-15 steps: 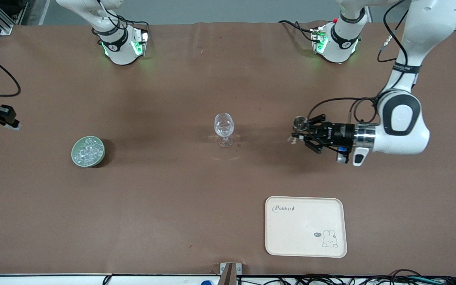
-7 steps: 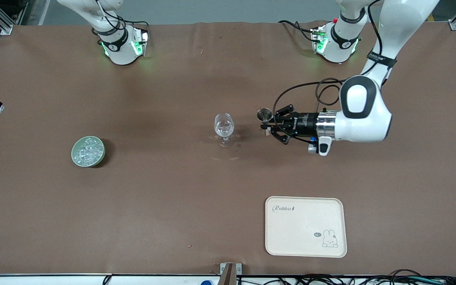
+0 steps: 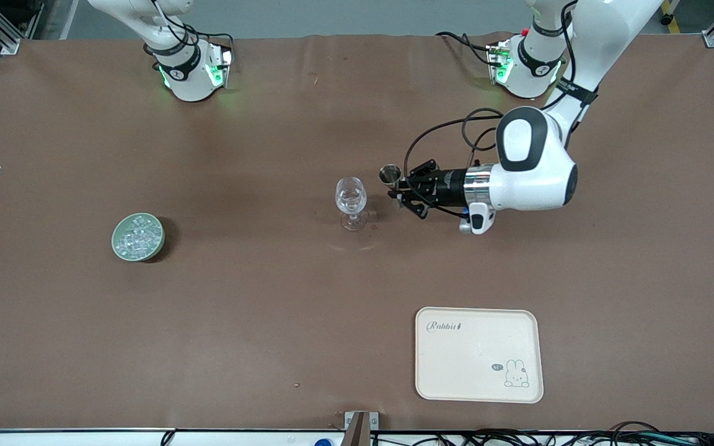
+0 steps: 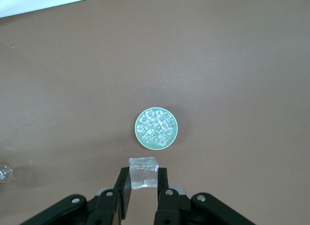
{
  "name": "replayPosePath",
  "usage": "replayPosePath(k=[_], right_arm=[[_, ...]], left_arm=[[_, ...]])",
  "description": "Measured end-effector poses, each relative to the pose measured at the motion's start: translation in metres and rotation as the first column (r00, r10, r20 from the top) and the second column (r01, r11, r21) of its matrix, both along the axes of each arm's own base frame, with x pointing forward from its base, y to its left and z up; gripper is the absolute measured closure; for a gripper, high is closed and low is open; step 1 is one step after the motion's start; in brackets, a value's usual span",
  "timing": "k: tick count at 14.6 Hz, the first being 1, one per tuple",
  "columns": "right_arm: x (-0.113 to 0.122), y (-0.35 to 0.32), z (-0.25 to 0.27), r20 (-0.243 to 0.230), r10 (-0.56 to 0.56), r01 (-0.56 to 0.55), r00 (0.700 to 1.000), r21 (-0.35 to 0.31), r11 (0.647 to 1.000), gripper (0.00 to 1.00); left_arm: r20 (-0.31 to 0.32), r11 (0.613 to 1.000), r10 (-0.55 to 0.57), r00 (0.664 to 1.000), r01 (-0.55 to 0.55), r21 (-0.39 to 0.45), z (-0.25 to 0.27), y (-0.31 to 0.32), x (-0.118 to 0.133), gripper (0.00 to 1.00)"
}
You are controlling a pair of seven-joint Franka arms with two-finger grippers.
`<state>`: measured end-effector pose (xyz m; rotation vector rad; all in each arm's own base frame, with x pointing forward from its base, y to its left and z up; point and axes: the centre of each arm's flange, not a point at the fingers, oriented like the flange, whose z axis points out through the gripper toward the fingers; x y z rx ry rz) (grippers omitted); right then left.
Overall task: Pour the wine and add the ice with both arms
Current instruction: 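Carry the jigger to the glass with the left gripper while the right gripper lifts ice, then tilt the jigger over the wine glass rim with the left gripper to pour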
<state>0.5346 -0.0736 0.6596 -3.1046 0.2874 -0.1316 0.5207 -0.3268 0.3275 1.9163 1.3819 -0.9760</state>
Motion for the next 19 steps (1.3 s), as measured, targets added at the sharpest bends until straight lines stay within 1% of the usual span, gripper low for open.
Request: replayPosePath(k=[2, 5, 9, 12, 15, 19], right_arm=[[0.001, 0.003, 0.000, -0.001, 0.005, -0.005, 1.000, 0.000, 1.000, 0.74], [0.000, 0.004, 0.000, -0.003, 0.007, -0.007, 1.000, 0.001, 1.000, 0.74], [-0.003, 0.004, -0.003, -0.033, 0.008, -0.008, 0.999, 0.005, 1.000, 0.74], [-0.003, 0.005, -0.003, -0.035, 0.010, -0.010, 0.999, 0.005, 1.000, 0.74], [-0.003, 0.006, -0.003, -0.035, 0.011, -0.011, 0.999, 0.005, 1.000, 0.74], [-0.002, 0.006, -0.004, -0.038, 0.012, -0.011, 0.999, 0.005, 1.000, 0.74]], left_arm=[[0.007, 1.000, 0.023, 1.000, -0.023, 0.013, -0.003, -0.011, -0.003, 0.79], [0.037, 0.998, 0.017, 0.999, -0.019, 0.053, -0.005, -0.022, -0.007, 0.79], [0.068, 0.992, 0.016, 0.998, -0.024, 0.127, -0.002, -0.034, -0.007, 0.79], [0.072, 0.978, -0.005, 0.997, -0.010, 0.207, -0.001, -0.044, -0.004, 0.79], [0.070, 0.964, -0.006, 0.998, -0.013, 0.267, 0.000, -0.057, 0.004, 0.79], [0.117, 0.941, -0.069, 0.991, 0.026, 0.336, 0.004, -0.074, 0.000, 0.79]])
